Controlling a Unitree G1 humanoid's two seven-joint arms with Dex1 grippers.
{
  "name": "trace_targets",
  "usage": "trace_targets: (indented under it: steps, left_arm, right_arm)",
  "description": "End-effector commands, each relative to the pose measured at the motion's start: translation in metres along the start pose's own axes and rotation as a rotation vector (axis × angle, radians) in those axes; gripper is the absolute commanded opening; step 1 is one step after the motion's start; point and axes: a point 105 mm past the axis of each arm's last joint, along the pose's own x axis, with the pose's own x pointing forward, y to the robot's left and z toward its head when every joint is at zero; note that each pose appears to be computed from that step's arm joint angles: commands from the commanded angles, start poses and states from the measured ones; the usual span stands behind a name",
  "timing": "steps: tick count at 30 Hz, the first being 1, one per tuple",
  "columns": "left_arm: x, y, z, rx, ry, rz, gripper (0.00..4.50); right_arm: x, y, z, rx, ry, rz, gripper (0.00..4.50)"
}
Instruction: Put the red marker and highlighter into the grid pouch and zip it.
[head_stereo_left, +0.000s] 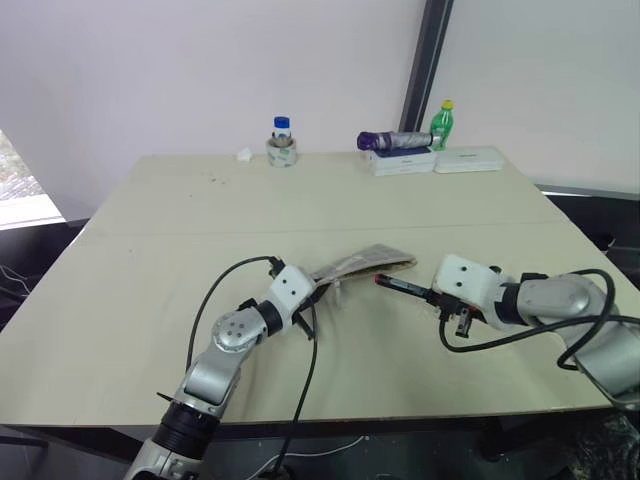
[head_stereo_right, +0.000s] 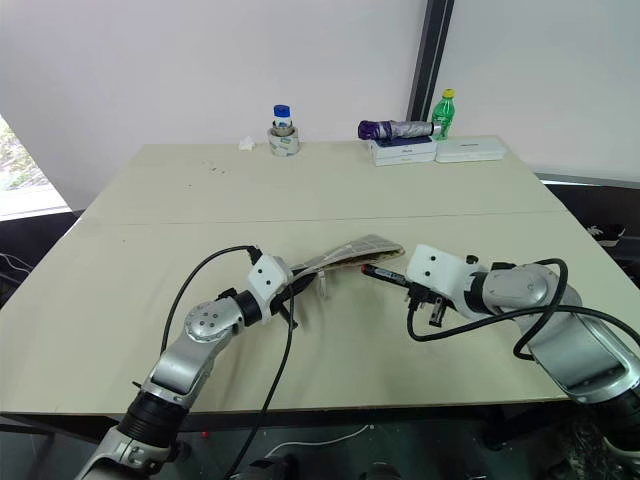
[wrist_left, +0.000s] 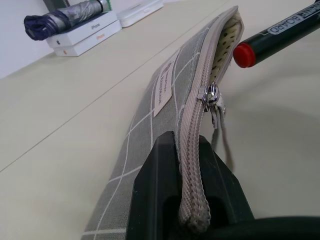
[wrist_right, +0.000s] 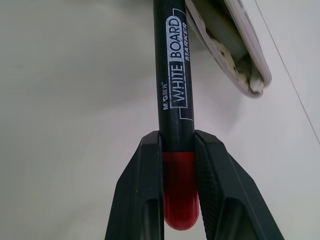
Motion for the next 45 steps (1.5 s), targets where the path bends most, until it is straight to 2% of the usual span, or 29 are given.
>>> trace_targets:
  steps: [1, 16, 21, 34, 38, 40, 42, 45]
  left_arm:
    - [0.0, 0.001, 0.008, 0.024, -0.033, 0.004, 0.0]
    - [-0.002, -0.005, 0.008, 0.028, -0.039, -0.02, 0.0]
    - [-0.002, -0.013, 0.01, 0.054, -0.042, -0.077, 0.0]
    - [-0.003, -0.037, 0.017, 0.127, -0.055, -0.257, 0.0]
    - [-0.004, -0.037, 0.018, 0.127, -0.053, -0.259, 0.0]
    - [-0.004, -0.036, 0.018, 0.127, -0.052, -0.258, 0.0]
    - [-0.005, -0.035, 0.017, 0.122, -0.048, -0.25, 0.0]
    - [-0.003, -0.025, 0.017, 0.045, -0.041, -0.184, 0.0]
  right_arm:
    - [-0.014, -0.014, 0.014, -0.038, -0.036, -0.056, 0.34]
    - [-0.01, -0.019, 0.008, -0.035, -0.006, -0.074, 0.34]
    - [-0.003, -0.016, 0.005, -0.127, 0.033, -0.065, 0.34]
    - [0.026, 0.008, 0.047, -0.384, -0.057, 0.009, 0.34]
    - [0.029, 0.01, 0.055, -0.396, -0.083, 0.015, 0.34]
    - [0.028, 0.009, 0.056, -0.395, -0.083, 0.014, 1.39]
    - [0.025, 0.005, 0.054, -0.395, -0.078, 0.002, 2.23]
    - [0.009, -0.007, 0.057, -0.32, -0.107, -0.032, 3.7]
